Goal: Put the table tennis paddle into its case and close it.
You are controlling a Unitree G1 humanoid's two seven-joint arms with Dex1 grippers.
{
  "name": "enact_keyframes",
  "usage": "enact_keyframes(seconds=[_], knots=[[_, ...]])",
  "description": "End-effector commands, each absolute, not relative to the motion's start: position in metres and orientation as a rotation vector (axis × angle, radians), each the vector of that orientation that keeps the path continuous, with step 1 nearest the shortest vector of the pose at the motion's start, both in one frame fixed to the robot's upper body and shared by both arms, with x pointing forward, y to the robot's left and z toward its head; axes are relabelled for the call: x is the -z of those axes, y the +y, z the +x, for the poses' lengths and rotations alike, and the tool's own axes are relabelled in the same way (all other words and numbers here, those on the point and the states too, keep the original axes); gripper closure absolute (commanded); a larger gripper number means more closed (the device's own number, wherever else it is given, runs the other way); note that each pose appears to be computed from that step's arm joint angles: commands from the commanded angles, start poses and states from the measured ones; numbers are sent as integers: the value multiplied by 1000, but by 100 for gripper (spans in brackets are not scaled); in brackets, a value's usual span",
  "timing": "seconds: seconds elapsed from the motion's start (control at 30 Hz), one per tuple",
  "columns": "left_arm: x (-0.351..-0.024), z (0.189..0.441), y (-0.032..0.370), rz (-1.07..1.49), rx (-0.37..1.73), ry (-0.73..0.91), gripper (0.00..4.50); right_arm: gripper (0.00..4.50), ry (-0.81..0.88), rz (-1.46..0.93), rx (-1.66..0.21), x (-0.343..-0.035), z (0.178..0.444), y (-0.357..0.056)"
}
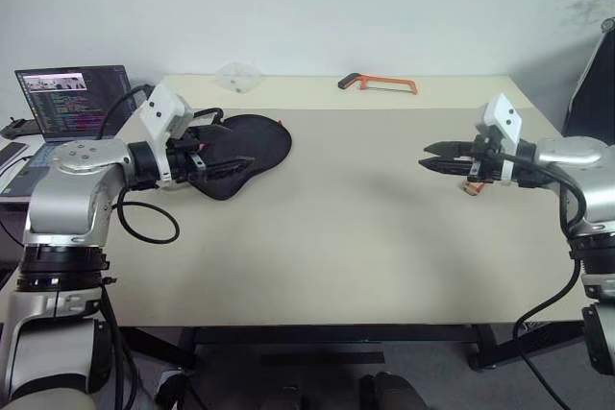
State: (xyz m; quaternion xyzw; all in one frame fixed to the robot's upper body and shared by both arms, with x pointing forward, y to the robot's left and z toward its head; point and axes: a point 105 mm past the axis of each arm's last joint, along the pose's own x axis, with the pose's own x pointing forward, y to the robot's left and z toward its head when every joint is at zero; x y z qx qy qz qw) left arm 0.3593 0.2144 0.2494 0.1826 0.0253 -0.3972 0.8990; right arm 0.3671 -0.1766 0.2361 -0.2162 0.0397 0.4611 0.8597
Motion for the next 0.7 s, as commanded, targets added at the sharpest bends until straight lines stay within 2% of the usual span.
enact_keyframes(seconds=[0.03, 0.23, 0.4, 0.5, 0.57, 0.7], knots=[[-258, 358, 214, 396, 830, 20, 40, 307, 21, -482, -959, -256, 361, -178], [-253, 373, 218, 366, 753, 29, 40, 307, 16, -471, -965, -257, 358, -174], [-221, 390, 256, 221, 565, 127, 40, 307, 14, -488, -919, -259, 358, -184], [-202, 387, 276, 87, 495, 193, 40, 307, 18, -484, -907, -257, 352, -187], [-203, 378, 277, -82, 521, 203, 40, 307, 25, -477, -895, -255, 351, -191], [-188, 361, 293, -151, 481, 293, 40, 307, 26, -476, -904, -255, 349, -187]])
